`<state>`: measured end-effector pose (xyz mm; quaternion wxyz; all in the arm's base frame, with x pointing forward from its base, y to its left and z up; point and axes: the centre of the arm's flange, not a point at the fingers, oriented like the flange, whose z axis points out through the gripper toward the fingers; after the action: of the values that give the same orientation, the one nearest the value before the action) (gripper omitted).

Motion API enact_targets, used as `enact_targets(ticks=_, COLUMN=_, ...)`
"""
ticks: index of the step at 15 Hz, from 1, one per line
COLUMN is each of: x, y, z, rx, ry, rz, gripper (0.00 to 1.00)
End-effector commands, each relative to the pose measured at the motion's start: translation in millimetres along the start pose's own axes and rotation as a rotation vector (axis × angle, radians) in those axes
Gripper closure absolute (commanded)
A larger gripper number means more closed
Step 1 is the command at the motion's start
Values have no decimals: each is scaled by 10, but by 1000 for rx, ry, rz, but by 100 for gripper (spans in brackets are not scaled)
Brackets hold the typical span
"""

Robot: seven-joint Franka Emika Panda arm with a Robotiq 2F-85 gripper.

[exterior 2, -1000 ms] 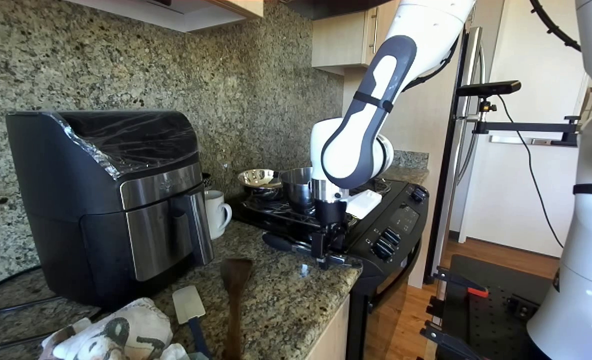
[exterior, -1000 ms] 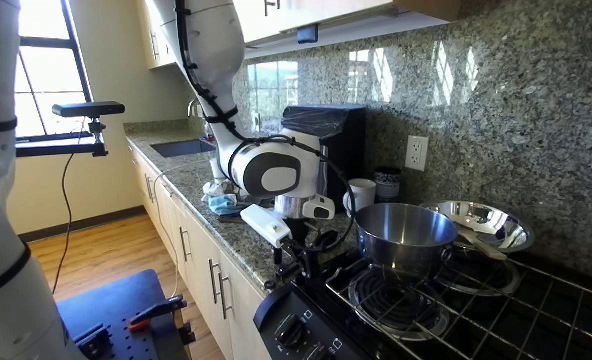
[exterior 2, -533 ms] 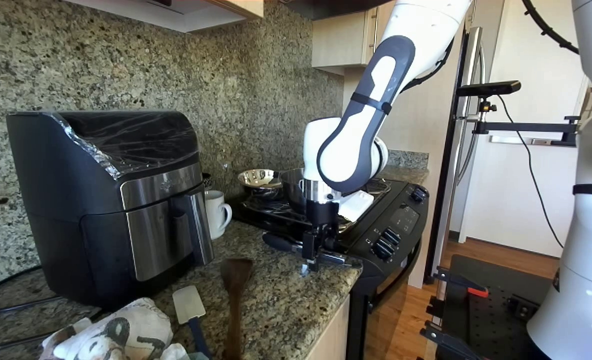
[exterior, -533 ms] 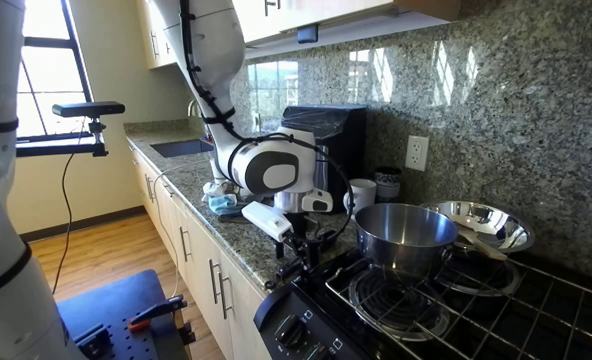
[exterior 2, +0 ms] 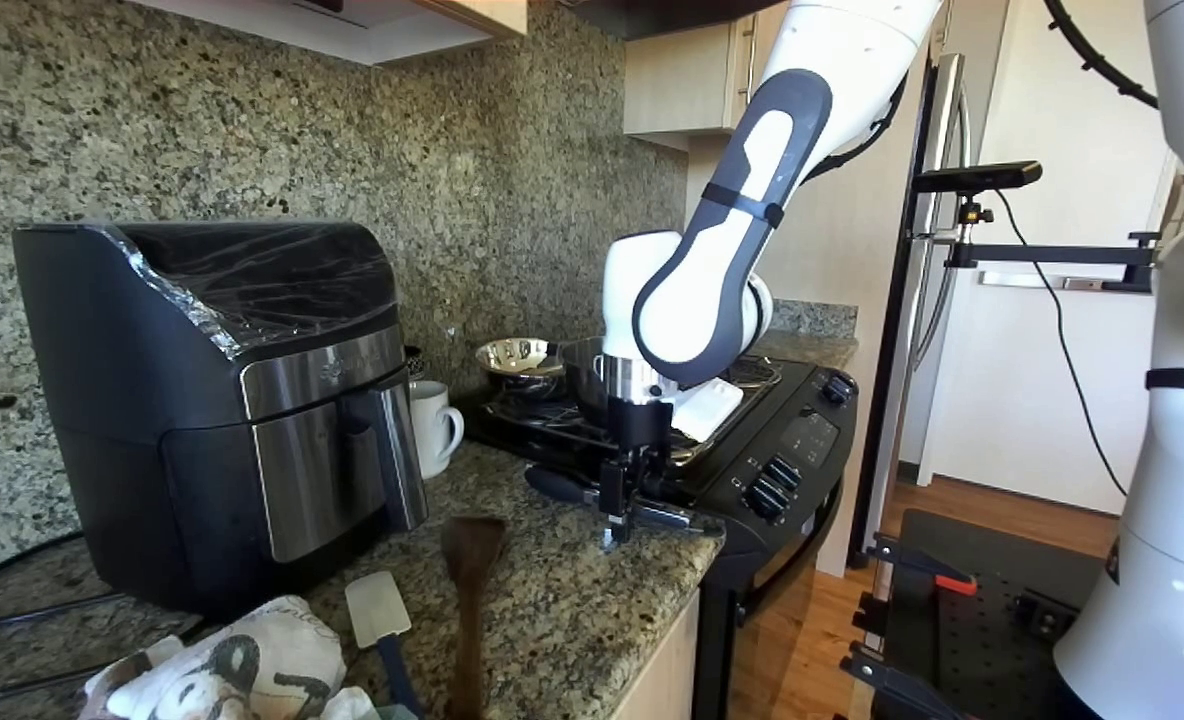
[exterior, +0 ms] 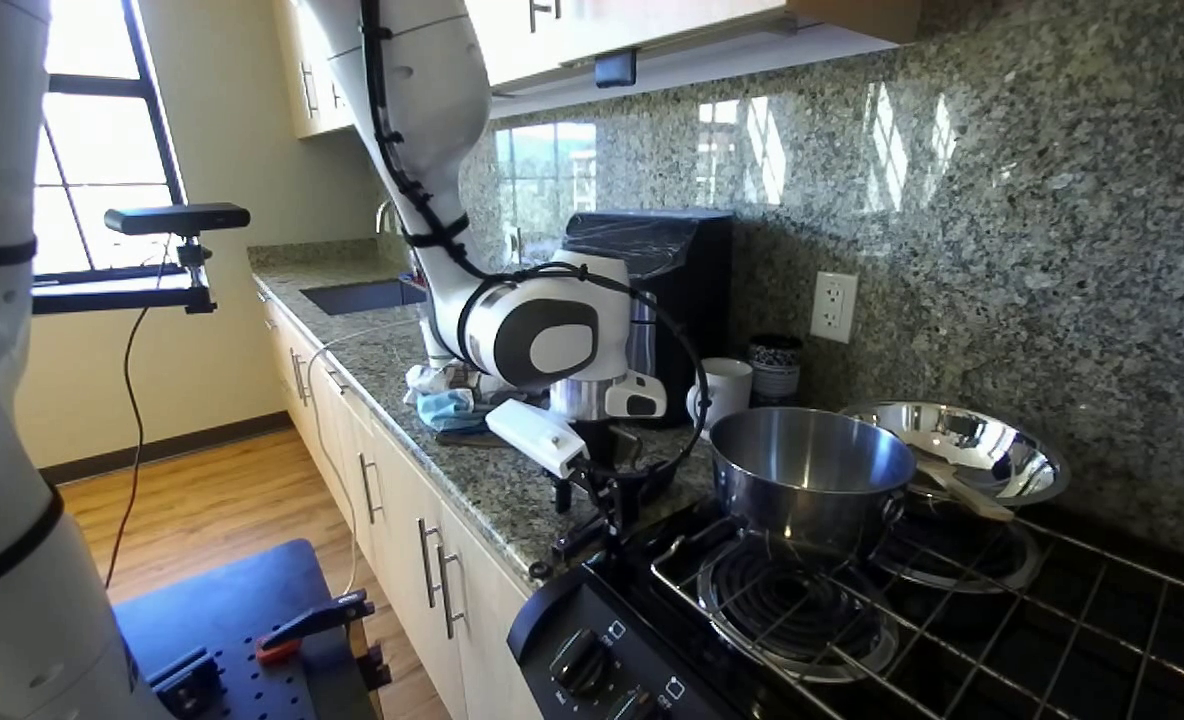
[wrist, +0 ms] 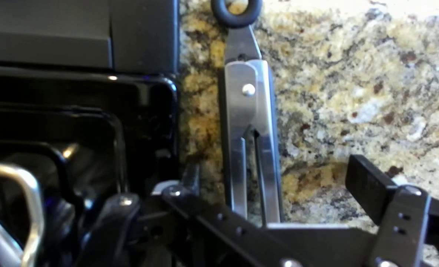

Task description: Move the cooking tweezers on the counter to the left

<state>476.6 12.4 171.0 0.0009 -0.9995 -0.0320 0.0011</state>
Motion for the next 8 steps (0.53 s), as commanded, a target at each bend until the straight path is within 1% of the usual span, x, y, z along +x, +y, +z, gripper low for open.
enact_targets(ticks=1, x=65, y=-32, z=-93, rx=-4, ry=27, rz=21, gripper=0)
enact_targets(ticks=8, x=91, y=-18, z=-118, rx=-3, ry=39, rz=21, gripper=0)
